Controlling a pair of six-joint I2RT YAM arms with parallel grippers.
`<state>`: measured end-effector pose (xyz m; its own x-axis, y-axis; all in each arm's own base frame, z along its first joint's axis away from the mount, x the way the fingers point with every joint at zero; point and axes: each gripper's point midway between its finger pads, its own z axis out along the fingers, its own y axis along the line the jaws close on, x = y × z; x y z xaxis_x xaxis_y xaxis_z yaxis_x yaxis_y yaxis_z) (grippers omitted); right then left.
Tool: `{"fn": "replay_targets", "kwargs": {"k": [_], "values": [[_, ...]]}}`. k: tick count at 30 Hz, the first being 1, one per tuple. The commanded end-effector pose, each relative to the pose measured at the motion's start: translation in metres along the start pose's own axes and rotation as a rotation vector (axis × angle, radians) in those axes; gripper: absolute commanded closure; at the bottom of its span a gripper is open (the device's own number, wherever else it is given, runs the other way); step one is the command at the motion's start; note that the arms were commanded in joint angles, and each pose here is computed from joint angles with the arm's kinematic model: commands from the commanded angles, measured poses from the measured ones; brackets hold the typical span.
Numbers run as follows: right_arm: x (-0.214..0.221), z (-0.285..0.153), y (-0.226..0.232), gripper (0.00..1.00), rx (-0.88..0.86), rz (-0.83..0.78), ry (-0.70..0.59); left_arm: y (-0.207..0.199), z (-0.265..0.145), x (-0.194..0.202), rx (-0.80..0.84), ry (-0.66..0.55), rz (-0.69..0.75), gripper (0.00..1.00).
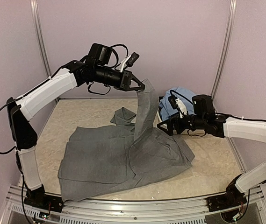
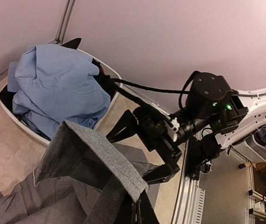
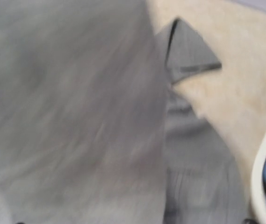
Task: Fold and stack the long sleeve shirts
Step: Pass from the left arm to the right
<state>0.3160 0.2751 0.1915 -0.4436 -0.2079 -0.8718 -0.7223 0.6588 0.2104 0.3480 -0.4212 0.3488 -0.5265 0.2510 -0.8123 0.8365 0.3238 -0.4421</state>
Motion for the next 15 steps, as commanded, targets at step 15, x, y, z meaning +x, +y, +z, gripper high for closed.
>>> {"fn": "replay_targets", "kwargs": {"k": [15], "values": [[-0.072, 0.001, 0.056, 0.12, -0.563, -0.314, -0.186, -0.05, -0.015, -0.009, 0.166, -0.021, 0.107, 1.0]]}}
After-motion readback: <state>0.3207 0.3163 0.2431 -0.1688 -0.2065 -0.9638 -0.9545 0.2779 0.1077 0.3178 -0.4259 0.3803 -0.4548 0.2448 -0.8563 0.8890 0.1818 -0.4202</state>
